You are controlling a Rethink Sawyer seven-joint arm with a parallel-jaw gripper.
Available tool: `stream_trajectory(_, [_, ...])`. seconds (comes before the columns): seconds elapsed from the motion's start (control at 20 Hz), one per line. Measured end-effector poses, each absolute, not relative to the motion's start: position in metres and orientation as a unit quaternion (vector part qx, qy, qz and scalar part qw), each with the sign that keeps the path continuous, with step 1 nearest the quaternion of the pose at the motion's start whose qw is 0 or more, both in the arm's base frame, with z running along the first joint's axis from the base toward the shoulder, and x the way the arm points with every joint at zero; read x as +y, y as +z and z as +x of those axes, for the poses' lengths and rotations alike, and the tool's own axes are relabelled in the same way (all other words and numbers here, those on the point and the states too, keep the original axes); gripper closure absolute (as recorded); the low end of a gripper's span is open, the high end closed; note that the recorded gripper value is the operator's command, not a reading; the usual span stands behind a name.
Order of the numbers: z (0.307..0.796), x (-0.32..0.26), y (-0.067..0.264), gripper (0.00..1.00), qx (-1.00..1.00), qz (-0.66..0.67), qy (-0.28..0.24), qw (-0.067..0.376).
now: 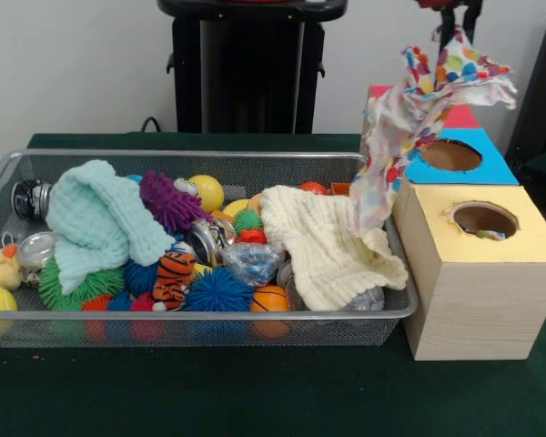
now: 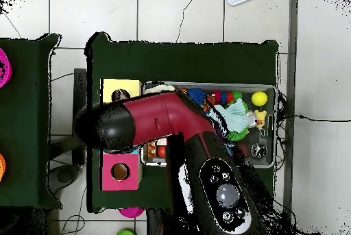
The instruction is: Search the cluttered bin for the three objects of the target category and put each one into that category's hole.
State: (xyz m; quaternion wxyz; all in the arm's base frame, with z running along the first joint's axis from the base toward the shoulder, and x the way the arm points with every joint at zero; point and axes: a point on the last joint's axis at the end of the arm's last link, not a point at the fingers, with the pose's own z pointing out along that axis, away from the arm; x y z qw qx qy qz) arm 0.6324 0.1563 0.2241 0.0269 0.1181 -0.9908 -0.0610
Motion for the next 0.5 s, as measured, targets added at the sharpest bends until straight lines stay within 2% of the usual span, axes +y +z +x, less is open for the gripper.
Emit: stream_trajectory(0.5, [0.664, 0.198, 0.251, 1.0, -0.995, 0.064, -0.069, 0.024])
